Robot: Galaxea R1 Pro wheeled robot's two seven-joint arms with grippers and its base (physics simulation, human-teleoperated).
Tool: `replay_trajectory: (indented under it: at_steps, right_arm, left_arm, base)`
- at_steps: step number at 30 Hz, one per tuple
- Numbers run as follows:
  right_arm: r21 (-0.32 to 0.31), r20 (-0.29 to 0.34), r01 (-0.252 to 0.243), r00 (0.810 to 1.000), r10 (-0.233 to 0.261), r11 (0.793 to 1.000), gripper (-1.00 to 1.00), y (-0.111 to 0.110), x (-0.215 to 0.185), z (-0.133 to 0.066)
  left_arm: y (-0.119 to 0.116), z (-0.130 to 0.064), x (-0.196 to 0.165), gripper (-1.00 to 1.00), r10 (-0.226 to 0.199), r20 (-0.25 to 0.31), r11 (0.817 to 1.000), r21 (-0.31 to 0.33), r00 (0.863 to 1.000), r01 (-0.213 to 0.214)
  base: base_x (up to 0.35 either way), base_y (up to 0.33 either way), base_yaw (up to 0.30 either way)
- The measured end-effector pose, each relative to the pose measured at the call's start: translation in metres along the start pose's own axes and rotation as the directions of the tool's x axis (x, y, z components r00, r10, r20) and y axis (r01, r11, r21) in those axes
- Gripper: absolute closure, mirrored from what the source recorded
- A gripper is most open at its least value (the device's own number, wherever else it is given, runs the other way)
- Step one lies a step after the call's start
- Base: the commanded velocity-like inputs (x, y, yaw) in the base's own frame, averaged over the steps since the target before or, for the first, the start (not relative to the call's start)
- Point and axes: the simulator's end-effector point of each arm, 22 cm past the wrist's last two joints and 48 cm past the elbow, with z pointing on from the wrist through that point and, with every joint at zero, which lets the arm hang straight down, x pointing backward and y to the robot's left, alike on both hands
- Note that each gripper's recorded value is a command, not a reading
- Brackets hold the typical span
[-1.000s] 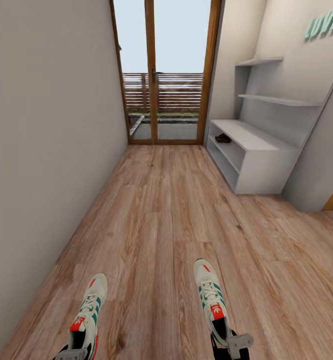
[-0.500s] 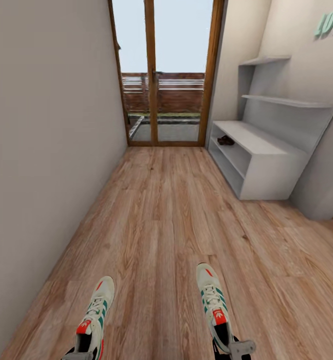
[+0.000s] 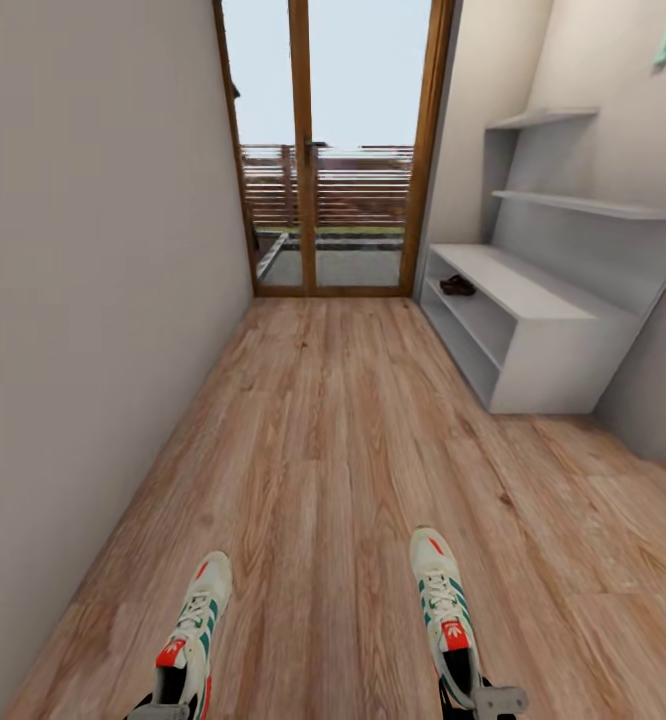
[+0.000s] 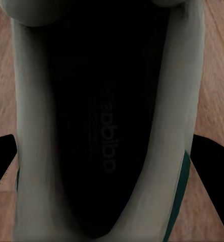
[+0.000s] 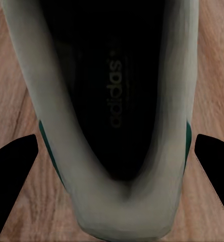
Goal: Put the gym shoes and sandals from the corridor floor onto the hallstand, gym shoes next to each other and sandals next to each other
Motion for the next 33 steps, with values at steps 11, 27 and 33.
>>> replay_trajectory:
  at_steps: [11,27,33]
  right_arm:
    - [-0.004,0.0,0.004,1.0,-0.004,1.0,1.0,0.001,0.0,0.0]
    - [-0.01,0.002,0.007,1.0,-0.007,1.0,1.0,0.003,-0.001,0.0]
    - [-0.009,0.002,0.007,1.0,-0.007,1.0,1.0,0.003,-0.001,0.0]
  left_arm:
    - [-0.007,-0.008,-0.014,1.0,0.054,0.107,0.998,0.012,0.993,-0.056]
    - [-0.007,-0.009,-0.013,1.0,0.058,0.112,0.998,0.014,0.992,-0.06]
    - [-0.008,-0.009,-0.013,1.0,0.057,0.112,0.998,0.015,0.992,-0.06]
  base:
    - [0.338,0.0,0.0]
    - [0.338,0.0,0.0]
    - [0.338,0.0,0.0]
